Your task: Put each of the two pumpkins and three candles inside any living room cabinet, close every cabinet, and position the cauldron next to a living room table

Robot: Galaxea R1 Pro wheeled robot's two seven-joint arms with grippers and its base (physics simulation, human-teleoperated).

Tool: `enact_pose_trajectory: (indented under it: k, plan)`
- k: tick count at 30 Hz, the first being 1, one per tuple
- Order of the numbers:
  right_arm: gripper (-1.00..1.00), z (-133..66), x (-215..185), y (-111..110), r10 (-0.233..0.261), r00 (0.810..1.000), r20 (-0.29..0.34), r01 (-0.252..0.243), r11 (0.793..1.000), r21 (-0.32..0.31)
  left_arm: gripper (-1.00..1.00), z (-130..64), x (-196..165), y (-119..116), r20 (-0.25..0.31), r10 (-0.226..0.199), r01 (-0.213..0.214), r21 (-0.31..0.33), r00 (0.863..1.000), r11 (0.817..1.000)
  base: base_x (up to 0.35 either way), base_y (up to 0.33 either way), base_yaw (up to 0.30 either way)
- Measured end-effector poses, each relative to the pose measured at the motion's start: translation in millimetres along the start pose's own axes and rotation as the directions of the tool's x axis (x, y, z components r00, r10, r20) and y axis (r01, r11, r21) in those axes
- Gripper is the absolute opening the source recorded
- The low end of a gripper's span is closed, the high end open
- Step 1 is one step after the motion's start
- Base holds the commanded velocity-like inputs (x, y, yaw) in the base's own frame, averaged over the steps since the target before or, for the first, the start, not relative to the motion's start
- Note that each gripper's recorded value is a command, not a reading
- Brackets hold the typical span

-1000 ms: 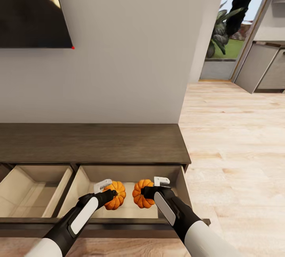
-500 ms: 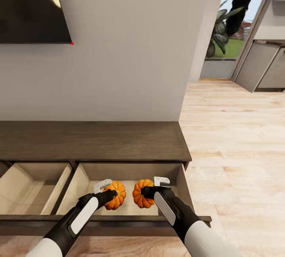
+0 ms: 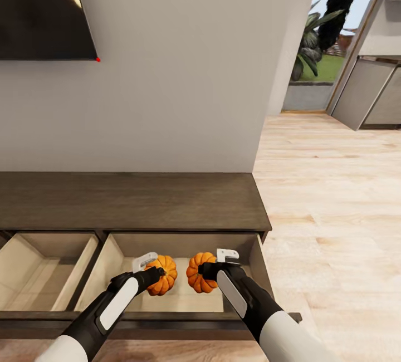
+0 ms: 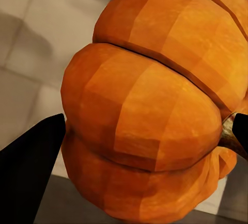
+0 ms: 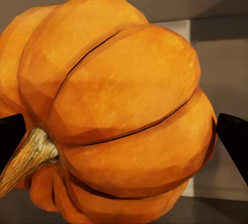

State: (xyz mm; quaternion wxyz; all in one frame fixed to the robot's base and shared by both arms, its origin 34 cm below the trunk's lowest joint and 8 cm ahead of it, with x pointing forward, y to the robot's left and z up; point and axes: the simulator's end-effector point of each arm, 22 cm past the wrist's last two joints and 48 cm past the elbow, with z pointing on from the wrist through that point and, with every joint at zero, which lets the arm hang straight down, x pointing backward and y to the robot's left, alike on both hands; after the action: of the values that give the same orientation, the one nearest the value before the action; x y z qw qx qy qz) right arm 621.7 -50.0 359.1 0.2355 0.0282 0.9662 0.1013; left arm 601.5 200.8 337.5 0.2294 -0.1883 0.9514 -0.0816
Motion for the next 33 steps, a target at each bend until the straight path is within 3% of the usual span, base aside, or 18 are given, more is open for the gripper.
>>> enact_pose_trajectory:
  k: [11, 12, 15, 16, 27, 33]
  plan:
    - [-1.0, 16.8, 15, -5, 0.002, 1.0, 0.0, -0.002, 1.0, -0.001, -1.0, 16.9, 15, 7, -0.004, 0.002, -0.002, 0.001, 1.0, 1.0, 0.0, 0.0, 0.0]
    - [1.0, 16.8, 15, -5, 0.001, 1.0, 0.0, -0.001, 1.0, 0.0, -1.0, 16.9, 15, 7, -0.005, 0.003, -0.003, 0.001, 1.0, 1.0, 0.0, 0.0, 0.0]
    - [1.0, 16.8, 15, -5, 0.001, 1.0, -0.001, -0.001, 1.0, 0.0, -1.0, 16.6, 14, 6, -0.005, 0.003, -0.003, 0.002, 1.0, 1.0, 0.0, 0.0, 0.0]
    - [1.0, 16.8, 15, -5, 0.002, 1.0, -0.001, -0.002, 1.0, 0.0, 1.0, 16.4, 14, 6, -0.004, 0.003, -0.003, 0.003, 1.0, 1.0, 0.0, 0.0, 0.0]
    - [1.0, 13.5, 12, -4, 0.003, 1.0, -0.001, -0.003, 1.0, 0.0, 1.0, 12.4, 10, 3, -0.004, -0.005, 0.005, 0.008, 1.0, 1.0, 0.0, 0.0, 0.0]
    - [1.0, 3.4, 3, -1, 0.003, 1.0, -0.001, -0.003, 1.0, 0.0, 1.0, 1.5, 3, 4, -0.04, -0.013, 0.013, 0.002, 0.999, 1.0, 0.0, 0.0, 0.0]
